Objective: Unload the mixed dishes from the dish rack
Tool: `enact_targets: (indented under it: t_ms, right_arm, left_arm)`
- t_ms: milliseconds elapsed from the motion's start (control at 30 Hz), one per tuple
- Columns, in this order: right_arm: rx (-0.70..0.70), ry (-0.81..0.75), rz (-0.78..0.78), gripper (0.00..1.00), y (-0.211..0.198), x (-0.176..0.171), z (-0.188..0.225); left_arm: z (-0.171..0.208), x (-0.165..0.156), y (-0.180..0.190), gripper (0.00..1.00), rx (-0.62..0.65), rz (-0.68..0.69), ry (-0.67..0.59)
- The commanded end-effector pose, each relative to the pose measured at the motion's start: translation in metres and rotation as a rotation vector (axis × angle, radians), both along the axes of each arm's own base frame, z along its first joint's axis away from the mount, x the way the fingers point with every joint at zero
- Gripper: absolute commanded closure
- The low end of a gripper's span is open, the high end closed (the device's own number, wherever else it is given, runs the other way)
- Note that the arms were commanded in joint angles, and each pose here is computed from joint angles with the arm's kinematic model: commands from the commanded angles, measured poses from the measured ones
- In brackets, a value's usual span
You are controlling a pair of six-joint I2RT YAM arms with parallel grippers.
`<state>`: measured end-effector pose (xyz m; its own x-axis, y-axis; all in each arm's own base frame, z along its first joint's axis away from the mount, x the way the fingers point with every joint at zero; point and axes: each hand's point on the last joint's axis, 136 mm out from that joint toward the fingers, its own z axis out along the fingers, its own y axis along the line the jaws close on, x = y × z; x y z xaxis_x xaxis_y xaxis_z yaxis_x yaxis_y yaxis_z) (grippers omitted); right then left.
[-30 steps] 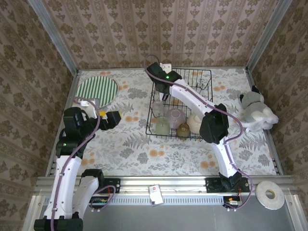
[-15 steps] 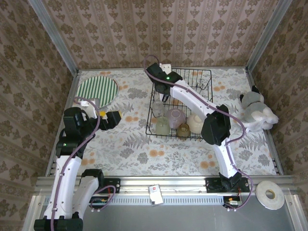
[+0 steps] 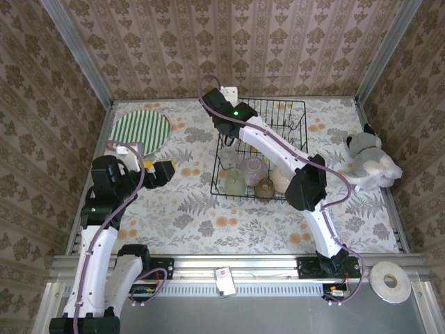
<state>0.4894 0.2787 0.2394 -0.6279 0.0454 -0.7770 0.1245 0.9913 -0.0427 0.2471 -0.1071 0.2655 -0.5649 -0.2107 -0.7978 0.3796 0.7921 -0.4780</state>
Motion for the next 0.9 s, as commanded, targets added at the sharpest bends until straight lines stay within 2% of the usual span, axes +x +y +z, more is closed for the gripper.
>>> enact_targets:
  t_ms: [0,467,867]
  right_arm:
    - [-0.05,0.01,-0.093,0.54,-0.017,0.003,-0.007]
    - [-0.026,0.063,-0.161,0.54,-0.031,0.017,-0.032]
    - [-0.041,0.075,-0.157,0.62,-0.031,0.023,-0.044]
  left_arm:
    - [0.002,-0.002,0.001,0.0,-0.002,0.0,-0.012]
    - [0.005,-0.004,-0.004,0.0,-0.022,-0.023,-0.019]
    - [0.004,-0.003,-0.004,0.0,-0.023,-0.024,-0.019]
